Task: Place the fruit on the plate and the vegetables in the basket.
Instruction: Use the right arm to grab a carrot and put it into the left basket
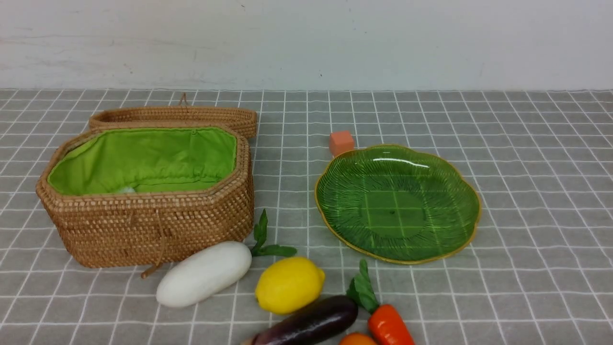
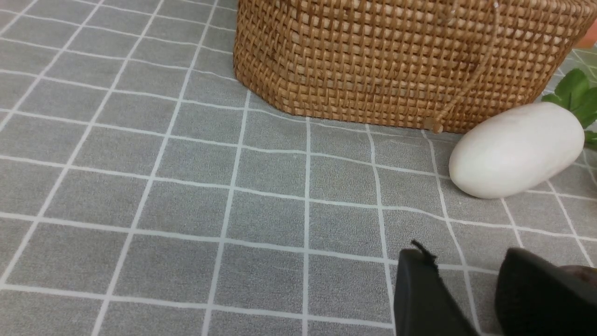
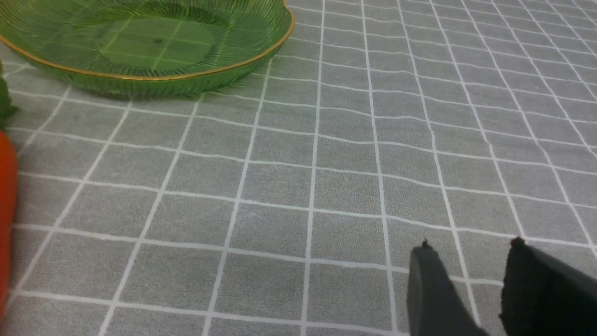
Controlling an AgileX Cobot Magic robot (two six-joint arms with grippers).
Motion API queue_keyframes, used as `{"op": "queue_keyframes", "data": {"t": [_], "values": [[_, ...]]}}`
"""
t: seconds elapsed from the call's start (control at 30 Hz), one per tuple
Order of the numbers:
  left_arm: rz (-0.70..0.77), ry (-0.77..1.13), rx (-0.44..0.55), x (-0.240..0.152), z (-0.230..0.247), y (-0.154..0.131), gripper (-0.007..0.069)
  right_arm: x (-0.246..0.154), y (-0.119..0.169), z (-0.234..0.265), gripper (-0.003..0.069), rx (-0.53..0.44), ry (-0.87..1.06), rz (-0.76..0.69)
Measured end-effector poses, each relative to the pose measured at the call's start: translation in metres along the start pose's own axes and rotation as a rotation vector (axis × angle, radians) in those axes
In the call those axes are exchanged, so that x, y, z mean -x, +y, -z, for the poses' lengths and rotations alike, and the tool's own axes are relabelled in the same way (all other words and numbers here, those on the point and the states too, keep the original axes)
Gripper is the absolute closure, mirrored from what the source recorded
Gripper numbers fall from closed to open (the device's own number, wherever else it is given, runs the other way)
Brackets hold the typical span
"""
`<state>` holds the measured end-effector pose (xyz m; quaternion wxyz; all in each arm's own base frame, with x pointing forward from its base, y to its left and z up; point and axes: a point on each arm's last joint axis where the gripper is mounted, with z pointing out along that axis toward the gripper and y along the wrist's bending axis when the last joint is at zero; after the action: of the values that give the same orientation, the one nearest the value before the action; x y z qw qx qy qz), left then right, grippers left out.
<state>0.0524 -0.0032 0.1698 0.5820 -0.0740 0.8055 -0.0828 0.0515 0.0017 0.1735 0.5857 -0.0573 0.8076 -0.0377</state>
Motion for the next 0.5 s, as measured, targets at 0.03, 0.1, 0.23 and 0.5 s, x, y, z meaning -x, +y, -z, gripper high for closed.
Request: {"op": "queue_keyframes", "data": {"t": [0.03,0.1,0.23,0.5], "values": [[0.0,0.0,0.0,0.0,0.0,0.0,0.0386,0.0,0.0,0.0,0.0418,0.0,0.0,0.0],[0.0,0.0,0.0,0.0,0.0,0.0,0.0386,0.0,0.0,0.0,0.0418,0.0,0.0,0.001],[0.0,0.002,0.001,-0.0002,0.0,0.0001,0.0386,0.0,-0.0002,0.0,0.0418,-0.002,0.0,0.004],[0.001,0.001,0.004,-0.0001,0.0,0.0003,0.0386,0.0007,-0.0013,-0.0004,0.0418,-0.015,-0.016,0.032]]}}
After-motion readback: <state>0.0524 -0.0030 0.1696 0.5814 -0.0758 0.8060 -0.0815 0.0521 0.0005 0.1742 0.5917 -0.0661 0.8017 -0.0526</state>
